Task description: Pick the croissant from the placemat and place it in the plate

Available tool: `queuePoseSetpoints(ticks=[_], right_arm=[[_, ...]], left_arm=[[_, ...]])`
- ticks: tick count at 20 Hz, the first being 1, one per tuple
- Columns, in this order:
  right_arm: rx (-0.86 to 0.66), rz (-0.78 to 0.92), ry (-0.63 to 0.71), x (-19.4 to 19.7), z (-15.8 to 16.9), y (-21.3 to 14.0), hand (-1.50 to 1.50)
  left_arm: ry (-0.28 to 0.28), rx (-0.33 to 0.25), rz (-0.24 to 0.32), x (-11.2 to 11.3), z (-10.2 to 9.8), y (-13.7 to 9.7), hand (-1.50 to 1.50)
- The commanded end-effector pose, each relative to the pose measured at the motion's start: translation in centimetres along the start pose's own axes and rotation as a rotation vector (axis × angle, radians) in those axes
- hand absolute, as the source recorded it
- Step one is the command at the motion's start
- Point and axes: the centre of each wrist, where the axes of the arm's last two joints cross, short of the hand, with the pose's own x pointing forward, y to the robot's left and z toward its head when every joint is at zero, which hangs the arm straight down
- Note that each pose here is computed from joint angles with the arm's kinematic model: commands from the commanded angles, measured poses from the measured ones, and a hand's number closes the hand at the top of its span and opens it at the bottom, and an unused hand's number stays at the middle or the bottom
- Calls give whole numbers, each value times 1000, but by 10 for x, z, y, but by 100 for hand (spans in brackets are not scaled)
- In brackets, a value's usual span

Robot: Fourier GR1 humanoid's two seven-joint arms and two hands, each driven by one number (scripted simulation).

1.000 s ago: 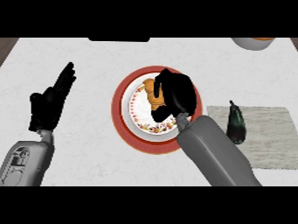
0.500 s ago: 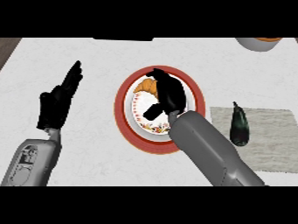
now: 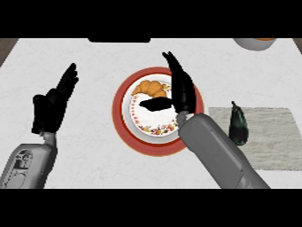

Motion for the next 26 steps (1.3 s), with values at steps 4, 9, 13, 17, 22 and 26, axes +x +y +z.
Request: queuePoseSetpoints(ticks=[4, 9, 13, 17, 22, 26], right_arm=[[-181, -146, 63, -27, 2, -76, -150], [-212, -166, 73, -67, 39, -120, -150], [-201, -183, 46, -100, 54, -166, -150], [-190, -177, 51, -114, 69, -182, -150], [-180, -181, 55, -147, 68, -214, -150], [-171, -167, 71, -147, 82, -246, -150]], left_arm=[[14, 21, -3, -3, 14, 14, 0], [23, 52, -14, 1, 3, 18, 0], [19, 16, -2, 6, 10, 15, 0], [14, 7, 10, -16, 1, 14, 0], [22, 19, -8, -5, 11, 1, 0], [16, 23, 8, -8, 19, 24, 0]])
